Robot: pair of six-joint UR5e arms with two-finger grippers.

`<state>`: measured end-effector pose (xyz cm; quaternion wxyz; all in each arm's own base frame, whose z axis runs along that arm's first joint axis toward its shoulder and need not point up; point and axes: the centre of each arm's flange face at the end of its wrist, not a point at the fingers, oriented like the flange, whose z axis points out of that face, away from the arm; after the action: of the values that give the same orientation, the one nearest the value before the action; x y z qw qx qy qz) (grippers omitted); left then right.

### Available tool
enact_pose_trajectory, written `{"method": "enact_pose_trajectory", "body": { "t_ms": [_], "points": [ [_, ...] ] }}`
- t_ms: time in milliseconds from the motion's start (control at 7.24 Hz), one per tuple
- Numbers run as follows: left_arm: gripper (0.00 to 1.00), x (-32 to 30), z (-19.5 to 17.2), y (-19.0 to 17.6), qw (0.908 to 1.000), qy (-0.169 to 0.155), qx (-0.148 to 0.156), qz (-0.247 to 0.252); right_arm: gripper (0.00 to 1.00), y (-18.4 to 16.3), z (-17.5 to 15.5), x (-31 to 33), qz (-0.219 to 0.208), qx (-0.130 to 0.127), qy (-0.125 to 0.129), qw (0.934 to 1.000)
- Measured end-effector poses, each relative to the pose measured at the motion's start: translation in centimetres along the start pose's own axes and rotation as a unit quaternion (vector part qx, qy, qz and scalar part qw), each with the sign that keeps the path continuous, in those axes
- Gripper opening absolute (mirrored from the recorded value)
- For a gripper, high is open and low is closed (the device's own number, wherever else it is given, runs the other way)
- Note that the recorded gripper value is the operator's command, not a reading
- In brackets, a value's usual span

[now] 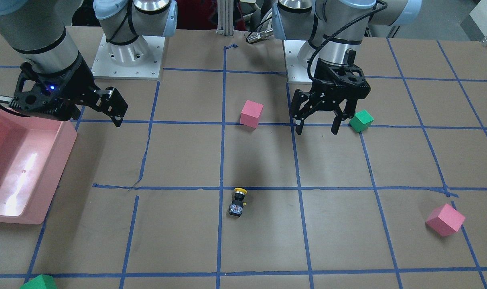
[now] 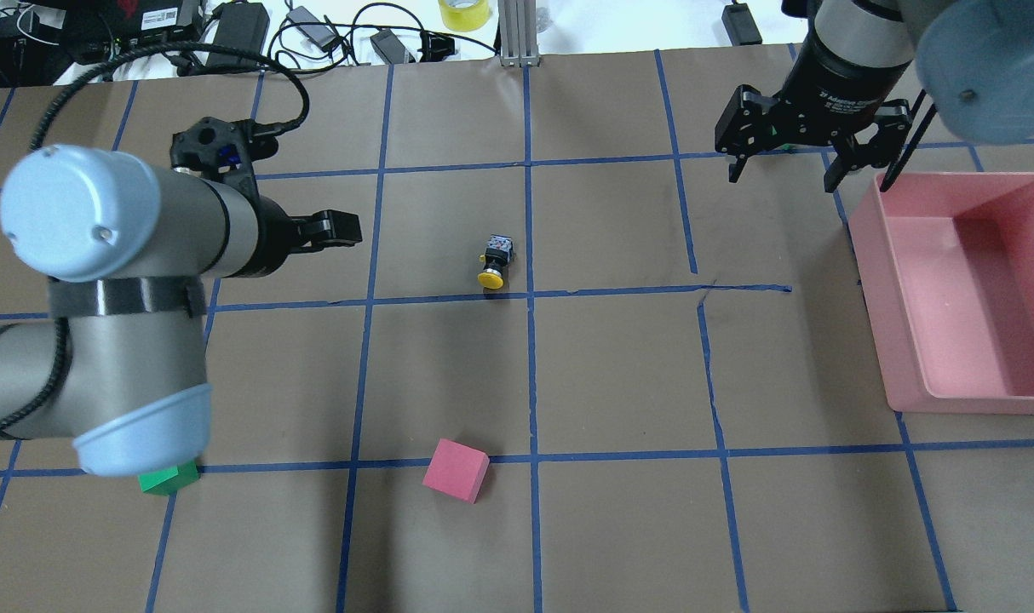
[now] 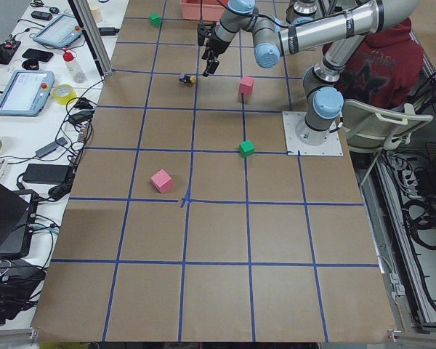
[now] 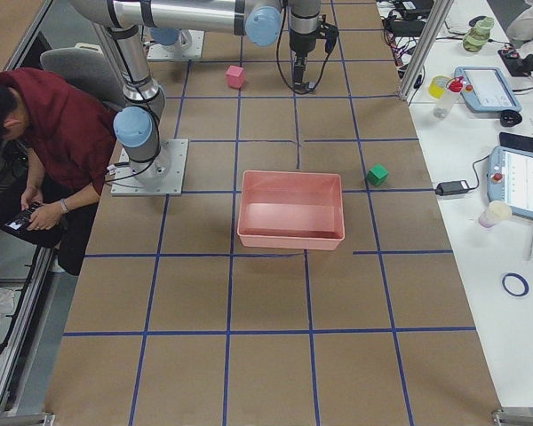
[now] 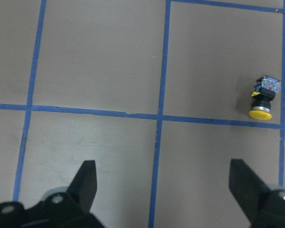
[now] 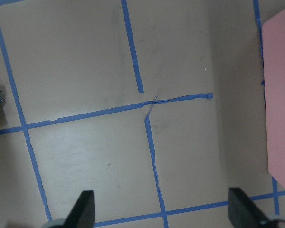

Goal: Align button upright
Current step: 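Reach the left gripper to the lying button and grasp it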

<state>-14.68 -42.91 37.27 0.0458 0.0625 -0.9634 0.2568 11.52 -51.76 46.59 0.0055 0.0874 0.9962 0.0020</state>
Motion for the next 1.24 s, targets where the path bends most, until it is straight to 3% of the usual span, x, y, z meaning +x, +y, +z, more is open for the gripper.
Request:
{"method": "enact_pose_trajectory", "body": {
  "t_ms": [414,552,967,1243],
  "points": [
    [1.00,1.8,4.6,4.1,0.9968,0.020,0.069,-0.035,1.00,0.2,0.2,-0.1,-0.004,-0.008,0.003,1.0000],
    [1.00,3.3,5.7,5.7,0.9954,0.015,0.077,-0.055,1.00,0.1,0.3,0.1,-0.008,-0.008,0.012,0.9999],
    [0.98,7.9,9.3,9.7,0.9922,-0.007,0.087,-0.089,1.00,-0.3,0.5,1.5,-0.059,-0.002,0.088,0.9944],
    [0.98,9.8,11.6,10.4,0.9925,-0.001,0.093,-0.080,1.00,-0.4,0.5,1.6,-0.066,-0.003,0.096,0.9932]
  ]
}}
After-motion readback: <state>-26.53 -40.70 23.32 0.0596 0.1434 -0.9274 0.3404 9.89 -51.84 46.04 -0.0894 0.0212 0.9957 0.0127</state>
